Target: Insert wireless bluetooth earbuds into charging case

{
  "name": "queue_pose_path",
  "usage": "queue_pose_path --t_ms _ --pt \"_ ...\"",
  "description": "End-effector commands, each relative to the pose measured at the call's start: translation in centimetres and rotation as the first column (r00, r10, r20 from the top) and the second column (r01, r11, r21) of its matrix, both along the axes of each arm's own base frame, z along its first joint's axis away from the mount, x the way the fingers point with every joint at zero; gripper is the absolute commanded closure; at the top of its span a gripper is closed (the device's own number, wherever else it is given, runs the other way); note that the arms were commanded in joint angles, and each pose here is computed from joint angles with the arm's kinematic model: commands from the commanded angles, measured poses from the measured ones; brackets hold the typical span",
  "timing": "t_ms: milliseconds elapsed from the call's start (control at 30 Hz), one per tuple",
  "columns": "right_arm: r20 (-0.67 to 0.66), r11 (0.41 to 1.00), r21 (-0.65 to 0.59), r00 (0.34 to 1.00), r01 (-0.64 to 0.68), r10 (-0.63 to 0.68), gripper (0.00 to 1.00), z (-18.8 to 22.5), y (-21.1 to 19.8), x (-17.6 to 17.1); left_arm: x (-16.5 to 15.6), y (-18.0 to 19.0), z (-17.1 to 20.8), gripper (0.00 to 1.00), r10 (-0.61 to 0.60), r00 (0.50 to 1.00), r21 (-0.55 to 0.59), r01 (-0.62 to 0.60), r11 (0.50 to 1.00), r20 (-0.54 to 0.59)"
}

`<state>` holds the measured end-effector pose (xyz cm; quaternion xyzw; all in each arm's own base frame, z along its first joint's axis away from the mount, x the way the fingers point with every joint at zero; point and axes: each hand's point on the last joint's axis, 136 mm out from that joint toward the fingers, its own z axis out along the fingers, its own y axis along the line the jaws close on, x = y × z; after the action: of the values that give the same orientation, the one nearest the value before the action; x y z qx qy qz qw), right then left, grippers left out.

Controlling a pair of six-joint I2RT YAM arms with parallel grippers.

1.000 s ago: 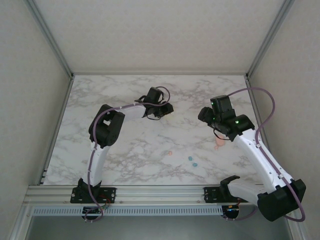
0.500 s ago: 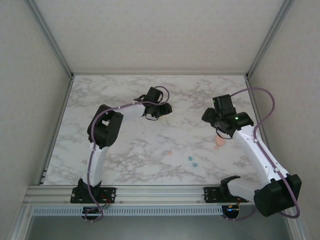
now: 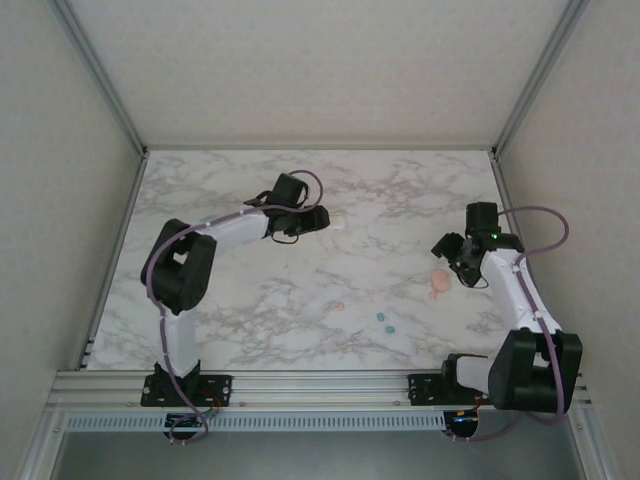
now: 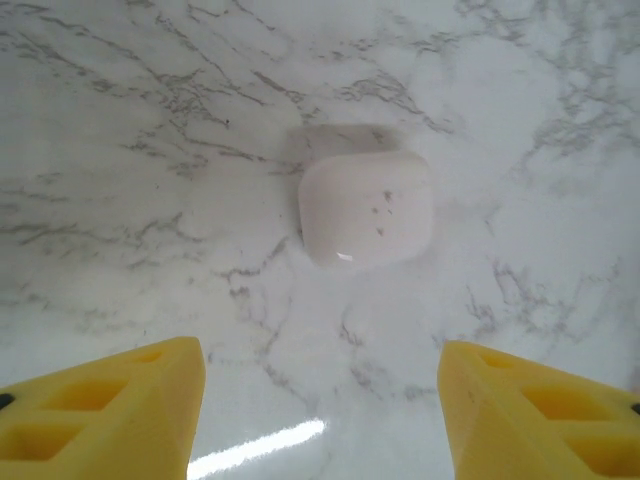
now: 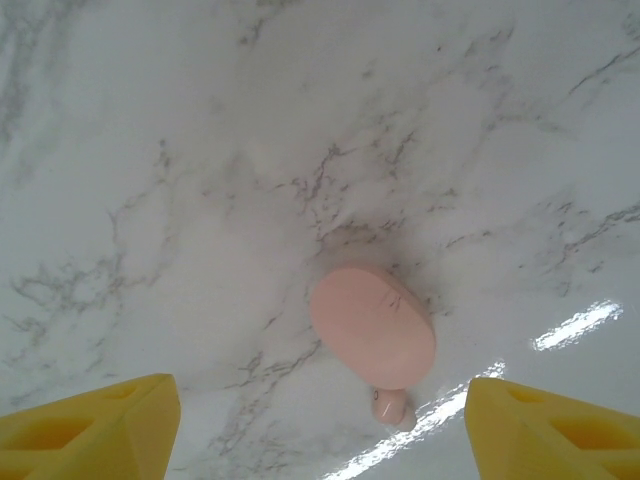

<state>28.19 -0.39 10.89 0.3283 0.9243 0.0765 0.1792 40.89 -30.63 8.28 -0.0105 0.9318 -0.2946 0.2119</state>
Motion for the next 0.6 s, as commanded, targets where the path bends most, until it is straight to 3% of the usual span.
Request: queue_pose_path --t_ms 0,300,567 --pt "-0.084 0.997 0.0 0.994 -0.074 0.074 0.25 -2.0 0.3 -0.4 0.2 0.8 3.9 0.37 -0.001 0.991 -0.028 0.004 1.0 0.136" --pt "-0.172 0.991 0.018 0.976 -0.132 0.133 0.24 -4.8 0.7 -0.4 -0.6 3.1 8.8 0.37 0.03 0.955 -0.04 -0.019 0.999 0.295" --pt "-0.233 0.976 0.022 0.948 -0.218 0.217 0.24 -6.8 0.8 -0.3 -0.7 3.8 9.2 0.37 0.056 0.951 -0.066 -0.037 0.997 0.306"
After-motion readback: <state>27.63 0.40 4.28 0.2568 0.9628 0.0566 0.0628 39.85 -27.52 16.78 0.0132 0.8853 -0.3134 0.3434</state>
